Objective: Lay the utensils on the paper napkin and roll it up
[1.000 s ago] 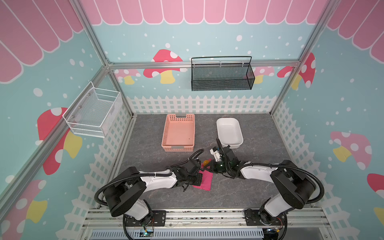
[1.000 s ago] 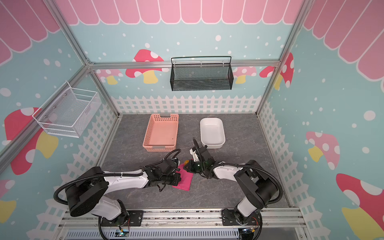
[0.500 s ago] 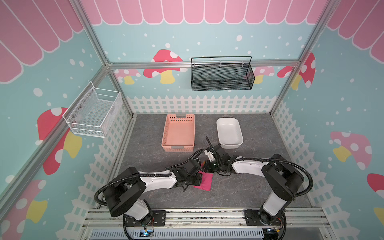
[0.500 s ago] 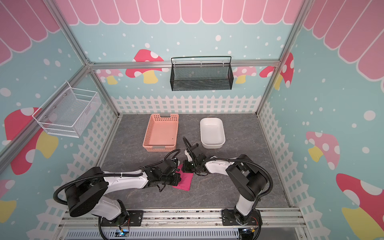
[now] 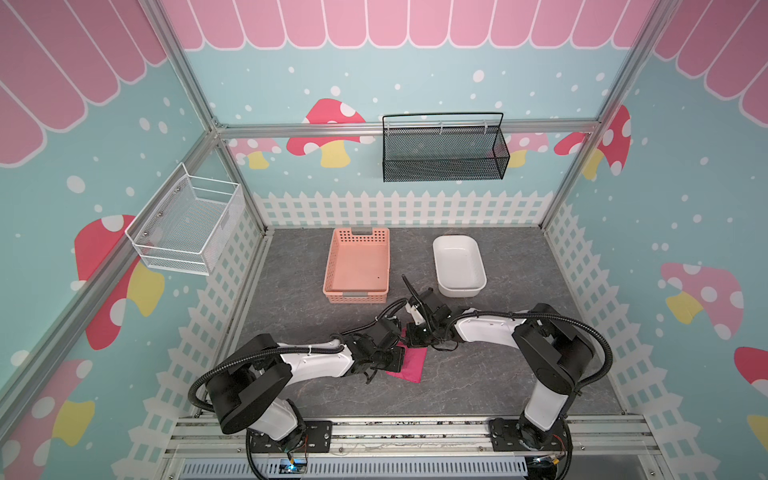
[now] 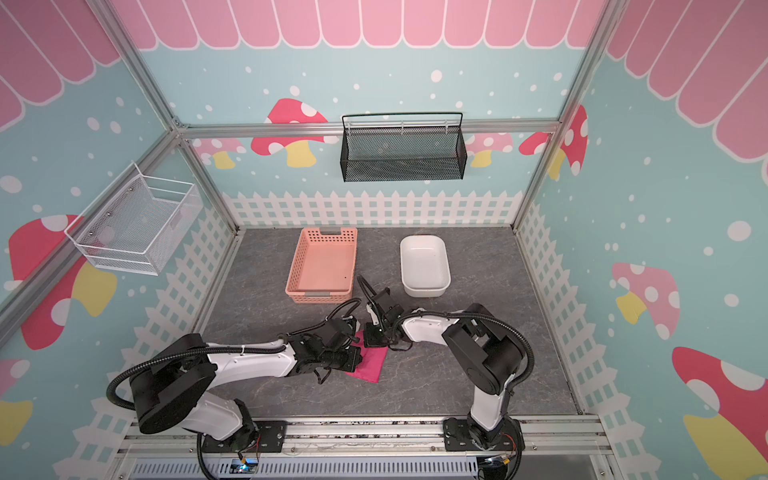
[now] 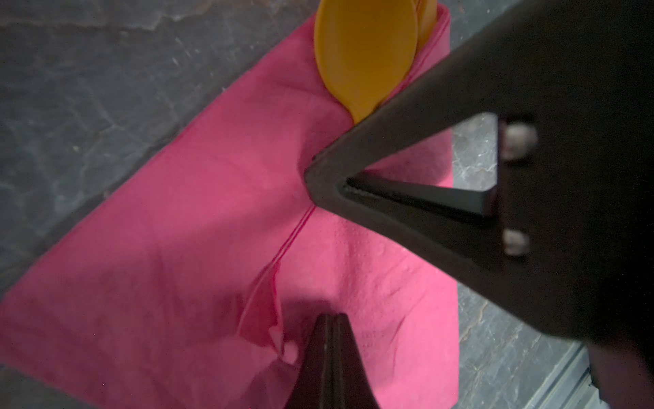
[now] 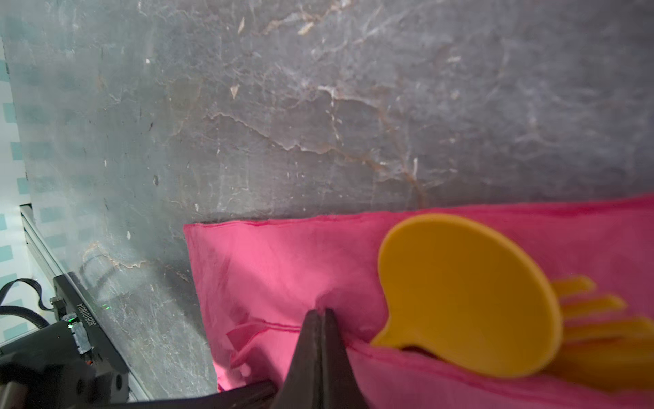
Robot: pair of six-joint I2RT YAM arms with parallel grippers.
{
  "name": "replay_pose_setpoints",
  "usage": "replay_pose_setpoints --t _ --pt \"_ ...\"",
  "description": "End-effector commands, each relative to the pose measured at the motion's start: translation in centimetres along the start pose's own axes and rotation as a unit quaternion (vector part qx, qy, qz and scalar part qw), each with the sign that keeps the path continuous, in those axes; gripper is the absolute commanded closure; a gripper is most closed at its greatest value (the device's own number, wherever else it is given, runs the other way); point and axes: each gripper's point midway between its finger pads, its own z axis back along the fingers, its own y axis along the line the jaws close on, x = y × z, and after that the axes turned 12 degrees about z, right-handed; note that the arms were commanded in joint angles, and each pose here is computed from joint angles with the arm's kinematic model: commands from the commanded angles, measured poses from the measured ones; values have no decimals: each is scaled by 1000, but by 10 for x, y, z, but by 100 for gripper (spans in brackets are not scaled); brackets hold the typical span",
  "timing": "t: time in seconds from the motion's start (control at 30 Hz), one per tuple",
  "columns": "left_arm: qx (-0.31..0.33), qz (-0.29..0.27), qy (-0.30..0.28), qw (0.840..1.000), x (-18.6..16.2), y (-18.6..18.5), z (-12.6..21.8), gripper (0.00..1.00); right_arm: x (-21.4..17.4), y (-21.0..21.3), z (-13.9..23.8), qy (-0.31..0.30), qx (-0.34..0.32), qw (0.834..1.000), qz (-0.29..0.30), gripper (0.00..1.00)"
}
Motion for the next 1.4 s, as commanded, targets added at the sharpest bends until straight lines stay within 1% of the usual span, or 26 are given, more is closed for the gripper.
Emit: replay_pose_setpoints --t 0.0,0.4,0.53,0.7,0.93,1.13,1.37 --pt "-3 7 3 1000 -4 -1 2 97 -17 -14 -9 35 -33 999 3 98" --pt "-40 12 -6 999 2 -20 24 92 -16 -12 -9 34 -28 999 7 98" --pt "-55 13 9 998 -4 -24 25 91 -15 -11 -9 32 -29 999 8 98" --pt "-65 20 29 997 -16 -21 20 92 -16 -11 -9 34 -29 999 9 98" --pt "-50 30 53 997 -29 -6 5 93 -14 -11 -9 32 -30 999 9 98" --pt "-28 43 64 997 -34 4 -4 94 -13 -10 -8 32 -30 999 11 98" --pt "-25 44 65 997 -34 5 -5 95 11 7 14 -1 -18 1000 19 98"
